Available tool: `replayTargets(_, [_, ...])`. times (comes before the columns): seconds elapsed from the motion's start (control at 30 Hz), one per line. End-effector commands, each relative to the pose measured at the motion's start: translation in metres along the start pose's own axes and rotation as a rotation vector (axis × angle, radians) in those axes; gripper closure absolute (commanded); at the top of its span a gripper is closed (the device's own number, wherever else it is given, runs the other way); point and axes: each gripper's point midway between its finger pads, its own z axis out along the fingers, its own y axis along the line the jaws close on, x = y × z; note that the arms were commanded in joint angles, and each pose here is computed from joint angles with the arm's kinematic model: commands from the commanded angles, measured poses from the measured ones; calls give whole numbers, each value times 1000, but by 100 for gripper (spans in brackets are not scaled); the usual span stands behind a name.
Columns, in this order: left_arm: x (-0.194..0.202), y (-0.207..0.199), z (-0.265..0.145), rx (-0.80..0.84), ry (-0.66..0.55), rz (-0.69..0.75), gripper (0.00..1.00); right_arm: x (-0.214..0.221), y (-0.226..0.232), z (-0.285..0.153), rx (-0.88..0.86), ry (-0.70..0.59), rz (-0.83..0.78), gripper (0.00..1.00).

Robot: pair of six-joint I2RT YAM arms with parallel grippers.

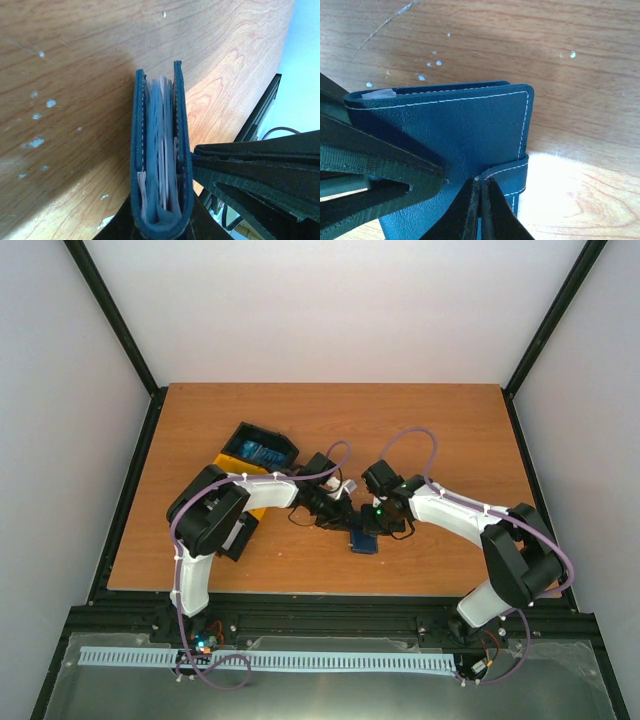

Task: Put the credit cards into the card holder
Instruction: Close the card holder at the center of the board.

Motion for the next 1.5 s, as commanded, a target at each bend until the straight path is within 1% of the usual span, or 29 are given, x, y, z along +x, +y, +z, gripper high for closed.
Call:
replayTargets(0.0, [3,18,6,-64,7,-25,99,3,4,8,-14,14,-21,97])
replayTargets(0.73, [4,21,9,-66,14,-24,99,9,13,25,-58,47,-13,97])
replayTargets(1.1, [7,23,13,-66,25,-26,99,13,29,38,-94,68,-9,97])
replayTargets(1.33, [8,24,14,-68,27,-27,99,18,41,37,-141,88,5,97])
replayTargets(1.47, [8,24,14,-74,25,-31,99,21,40,31,-126,95,18,97])
